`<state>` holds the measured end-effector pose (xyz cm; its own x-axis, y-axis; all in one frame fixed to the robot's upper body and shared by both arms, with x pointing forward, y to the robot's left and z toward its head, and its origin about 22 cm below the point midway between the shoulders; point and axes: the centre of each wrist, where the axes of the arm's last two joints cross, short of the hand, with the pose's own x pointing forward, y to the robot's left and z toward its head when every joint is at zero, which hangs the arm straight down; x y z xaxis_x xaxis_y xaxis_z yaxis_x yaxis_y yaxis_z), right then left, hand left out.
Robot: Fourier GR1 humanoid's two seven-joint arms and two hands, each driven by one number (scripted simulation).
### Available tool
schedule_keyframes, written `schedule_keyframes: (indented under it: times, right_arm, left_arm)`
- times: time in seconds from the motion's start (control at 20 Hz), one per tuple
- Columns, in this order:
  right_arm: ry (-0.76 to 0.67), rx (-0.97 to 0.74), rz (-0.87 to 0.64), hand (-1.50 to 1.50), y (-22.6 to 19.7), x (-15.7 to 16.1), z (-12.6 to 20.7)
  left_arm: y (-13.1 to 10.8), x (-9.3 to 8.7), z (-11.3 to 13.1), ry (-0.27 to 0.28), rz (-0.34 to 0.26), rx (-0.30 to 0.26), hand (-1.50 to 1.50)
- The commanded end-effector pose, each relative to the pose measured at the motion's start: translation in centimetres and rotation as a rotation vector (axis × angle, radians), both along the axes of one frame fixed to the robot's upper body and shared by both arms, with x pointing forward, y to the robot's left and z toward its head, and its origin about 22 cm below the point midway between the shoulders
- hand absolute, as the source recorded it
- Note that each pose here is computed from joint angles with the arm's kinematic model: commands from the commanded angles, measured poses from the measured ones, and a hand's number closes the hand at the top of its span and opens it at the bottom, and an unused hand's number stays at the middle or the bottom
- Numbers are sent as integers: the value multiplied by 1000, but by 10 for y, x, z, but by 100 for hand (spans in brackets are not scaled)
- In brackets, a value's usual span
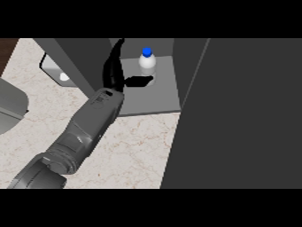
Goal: Pick up the bottled water, place it into the cabinet and close the cabinet
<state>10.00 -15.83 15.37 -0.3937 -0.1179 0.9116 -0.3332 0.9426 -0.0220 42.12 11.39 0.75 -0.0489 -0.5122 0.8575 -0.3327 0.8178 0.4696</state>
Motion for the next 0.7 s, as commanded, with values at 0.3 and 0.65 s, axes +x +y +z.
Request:
schedule_keyframes:
  times: [0.3, 0.65]
  right_arm:
    - [-25, 33, 21, -150, -4, -11, 16]
    - [-17, 27, 19, -150, 1, -6, 8]
  left_arm:
    - [1, 2, 4, -42, -114, -77, -150]
    - [-3, 0, 9, -217, -294, -341, 150]
